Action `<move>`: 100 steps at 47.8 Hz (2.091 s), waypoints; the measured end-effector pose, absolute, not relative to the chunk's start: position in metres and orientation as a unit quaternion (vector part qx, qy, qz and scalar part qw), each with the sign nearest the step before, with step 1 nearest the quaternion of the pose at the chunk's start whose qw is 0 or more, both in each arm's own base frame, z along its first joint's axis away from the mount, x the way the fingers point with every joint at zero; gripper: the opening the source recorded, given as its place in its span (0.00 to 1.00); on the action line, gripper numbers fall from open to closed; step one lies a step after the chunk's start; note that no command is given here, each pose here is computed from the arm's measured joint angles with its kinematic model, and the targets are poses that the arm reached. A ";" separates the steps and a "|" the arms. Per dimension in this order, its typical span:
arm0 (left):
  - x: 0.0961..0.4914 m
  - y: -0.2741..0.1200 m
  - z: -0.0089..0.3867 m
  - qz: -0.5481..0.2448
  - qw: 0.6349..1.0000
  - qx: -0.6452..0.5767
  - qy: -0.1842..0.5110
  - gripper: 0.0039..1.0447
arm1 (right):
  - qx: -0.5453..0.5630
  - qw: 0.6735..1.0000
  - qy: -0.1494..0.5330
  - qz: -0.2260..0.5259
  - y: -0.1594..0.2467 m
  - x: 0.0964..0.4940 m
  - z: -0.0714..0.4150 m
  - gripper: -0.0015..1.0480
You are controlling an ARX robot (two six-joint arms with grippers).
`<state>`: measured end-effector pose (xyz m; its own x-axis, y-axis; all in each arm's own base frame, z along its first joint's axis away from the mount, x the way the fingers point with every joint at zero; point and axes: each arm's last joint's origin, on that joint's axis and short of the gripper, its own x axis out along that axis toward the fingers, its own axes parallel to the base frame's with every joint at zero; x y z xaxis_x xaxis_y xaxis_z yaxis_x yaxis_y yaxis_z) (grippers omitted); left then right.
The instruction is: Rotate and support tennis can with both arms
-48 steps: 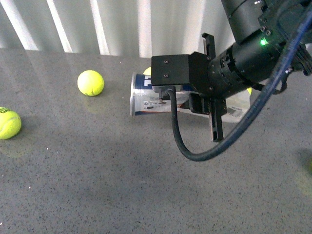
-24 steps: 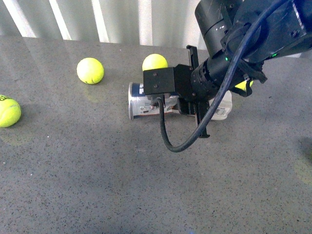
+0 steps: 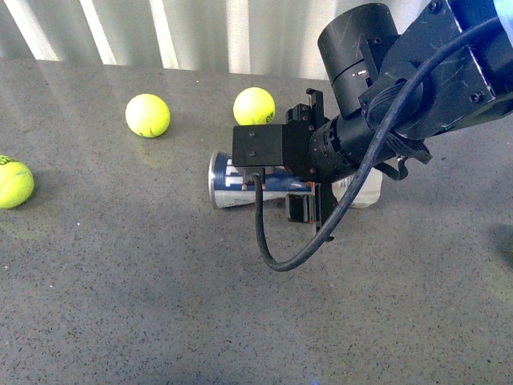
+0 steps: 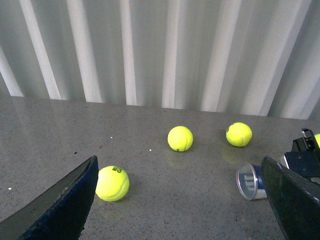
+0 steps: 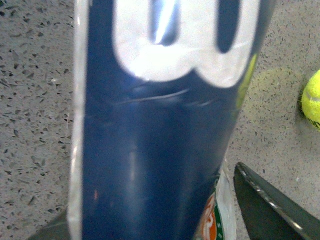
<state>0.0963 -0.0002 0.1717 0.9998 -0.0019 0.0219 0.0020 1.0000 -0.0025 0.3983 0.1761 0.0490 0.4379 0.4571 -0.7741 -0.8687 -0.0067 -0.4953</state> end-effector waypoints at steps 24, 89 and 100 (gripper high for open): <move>0.096 0.000 0.172 -0.001 1.000 -0.001 -0.011 0.94 | -0.490 0.696 0.177 0.495 0.186 0.383 0.074 0.93; 0.096 0.000 0.172 -0.001 1.000 -0.001 -0.011 0.94 | 0.002 1.000 0.007 -0.001 0.000 0.174 0.184 0.04; 0.096 0.000 0.172 -0.001 1.000 -0.001 -0.011 0.94 | 0.000 1.000 0.008 -0.001 0.000 0.156 0.177 0.03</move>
